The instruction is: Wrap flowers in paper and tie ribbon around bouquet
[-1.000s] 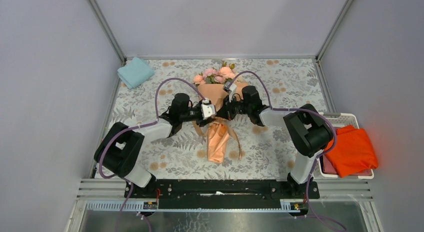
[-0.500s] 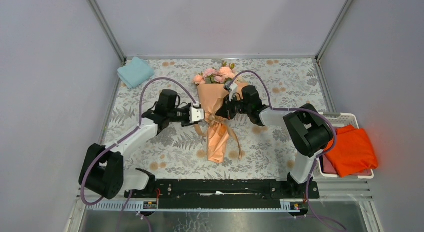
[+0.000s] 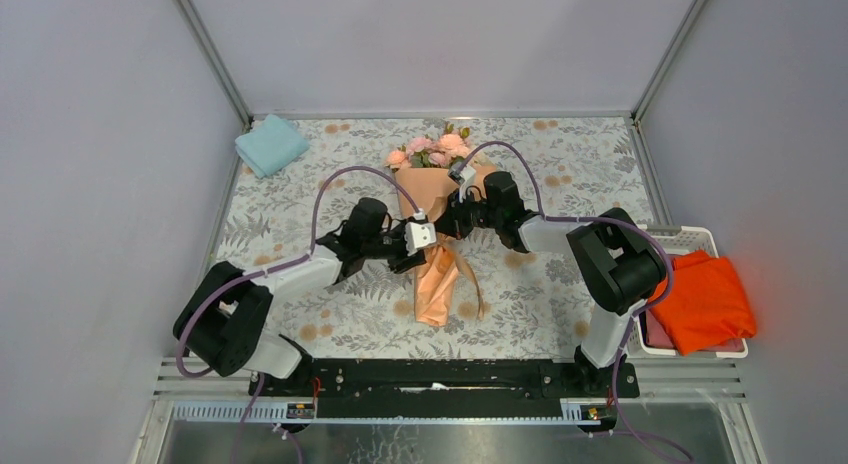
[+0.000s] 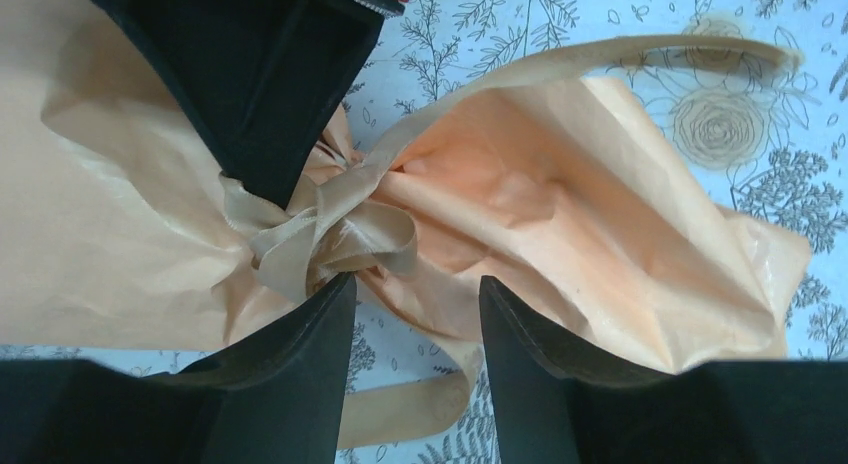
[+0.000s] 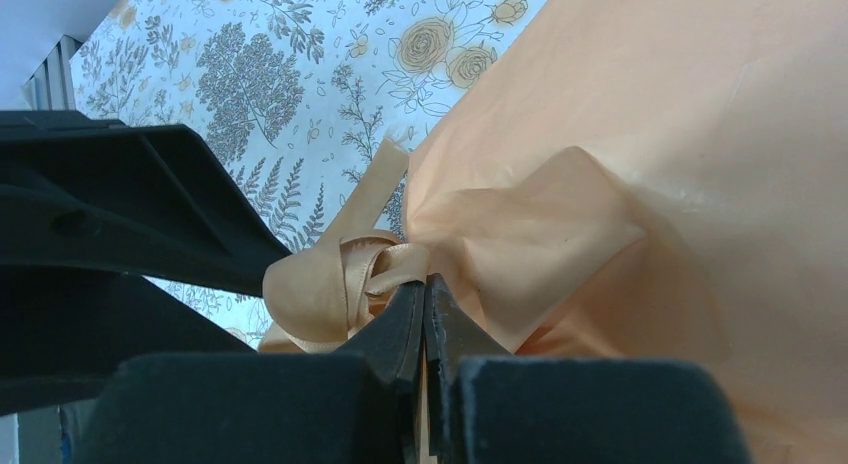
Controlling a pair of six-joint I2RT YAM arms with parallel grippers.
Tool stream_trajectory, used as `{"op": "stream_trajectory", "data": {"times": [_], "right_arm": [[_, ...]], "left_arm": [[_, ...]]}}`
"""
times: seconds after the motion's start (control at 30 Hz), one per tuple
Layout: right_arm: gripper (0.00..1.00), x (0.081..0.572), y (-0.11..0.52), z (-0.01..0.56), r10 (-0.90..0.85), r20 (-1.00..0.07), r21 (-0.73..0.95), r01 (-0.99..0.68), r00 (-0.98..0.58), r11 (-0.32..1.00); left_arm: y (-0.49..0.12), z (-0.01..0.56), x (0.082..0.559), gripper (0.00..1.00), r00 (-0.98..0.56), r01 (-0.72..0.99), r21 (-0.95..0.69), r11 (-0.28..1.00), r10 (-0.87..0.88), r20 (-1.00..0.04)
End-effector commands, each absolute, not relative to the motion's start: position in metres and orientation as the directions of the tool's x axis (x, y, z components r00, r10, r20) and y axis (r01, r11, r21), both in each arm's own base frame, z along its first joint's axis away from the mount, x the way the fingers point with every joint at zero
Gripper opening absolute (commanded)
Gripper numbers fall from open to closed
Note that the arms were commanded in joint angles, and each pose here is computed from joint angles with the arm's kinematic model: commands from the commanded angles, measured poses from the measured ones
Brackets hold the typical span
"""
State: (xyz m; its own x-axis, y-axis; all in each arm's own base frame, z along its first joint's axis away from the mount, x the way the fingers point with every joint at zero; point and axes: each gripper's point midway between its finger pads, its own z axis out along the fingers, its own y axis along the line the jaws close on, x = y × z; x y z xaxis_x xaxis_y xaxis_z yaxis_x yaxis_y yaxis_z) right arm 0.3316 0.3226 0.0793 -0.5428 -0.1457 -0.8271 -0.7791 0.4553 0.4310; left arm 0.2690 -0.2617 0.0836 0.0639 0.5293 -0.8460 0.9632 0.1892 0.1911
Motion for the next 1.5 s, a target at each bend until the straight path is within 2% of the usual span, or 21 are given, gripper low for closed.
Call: {"op": "stream_trajectory", "data": {"times": [0.0, 0.23, 0.4, 0.53, 0.63, 0.7, 0.83, 0.87, 0.97, 1.1, 1.27, 1.47], "right_arm": [[0.00, 0.338, 0.331, 0.107, -0.105, -0.870, 0.395, -0.809, -0.481, 0.435], [0.00, 0.336, 0.330, 0.108, -0.110, -0.873, 0.388, -0.812, -0.476, 0.435], [0.00, 0.336, 0.329, 0.108, -0.108, -0.872, 0.391, -0.811, -0.478, 0.435], [0.00, 0.334, 0.330, 0.108, -0.111, -0.870, 0.393, -0.813, -0.480, 0.429], [0.00, 0.333, 0.329, 0.107, -0.113, -0.869, 0.395, -0.813, -0.481, 0.429], [0.00, 0.332, 0.328, 0.105, -0.114, -0.866, 0.398, -0.810, -0.486, 0.430], [0.00, 0.332, 0.328, 0.104, -0.114, -0.866, 0.399, -0.809, -0.488, 0.432], [0.00, 0.332, 0.328, 0.105, -0.113, -0.866, 0.398, -0.808, -0.487, 0.434], [0.00, 0.337, 0.325, 0.109, -0.119, -0.871, 0.377, -0.803, -0.477, 0.461], [0.00, 0.345, 0.307, 0.116, -0.144, -0.876, 0.315, -0.772, -0.460, 0.551], [0.00, 0.338, 0.277, 0.094, -0.164, -0.820, 0.334, -0.691, -0.548, 0.641], [0.00, 0.329, 0.245, 0.077, -0.146, -0.760, 0.343, -0.581, -0.634, 0.738]], "left_arm": [[-0.272, 0.092, 0.289, 0.56, 0.013, 0.936, 0.182, 0.301, 0.488, -0.873], [-0.274, 0.093, 0.301, 0.52, 0.019, 0.918, 0.206, 0.339, 0.482, -0.876], [-0.275, 0.092, 0.304, 0.53, 0.006, 0.912, 0.203, 0.356, 0.483, -0.876], [-0.274, 0.092, 0.312, 0.54, -0.071, 0.880, 0.160, 0.446, 0.457, -0.886], [-0.271, 0.093, 0.322, 0.42, -0.104, 0.847, 0.150, 0.510, 0.436, -0.894], [-0.272, 0.092, 0.322, 0.32, -0.099, 0.848, 0.152, 0.508, 0.435, -0.895], [-0.274, 0.092, 0.317, 0.02, -0.079, 0.865, 0.154, 0.478, 0.434, -0.898], [-0.275, 0.094, 0.315, 0.00, -0.074, 0.868, 0.154, 0.472, 0.430, -0.900], [-0.273, 0.096, 0.312, 0.00, -0.061, 0.874, 0.163, 0.458, 0.437, -0.898], [-0.252, 0.089, 0.314, 0.00, -0.024, 0.882, 0.240, 0.406, 0.547, -0.837], [-0.212, 0.057, 0.314, 0.00, 0.153, 0.895, 0.411, 0.174, 0.745, -0.650], [-0.193, 0.054, 0.326, 0.00, 0.167, 0.886, 0.441, 0.145, 0.787, -0.593]]}}
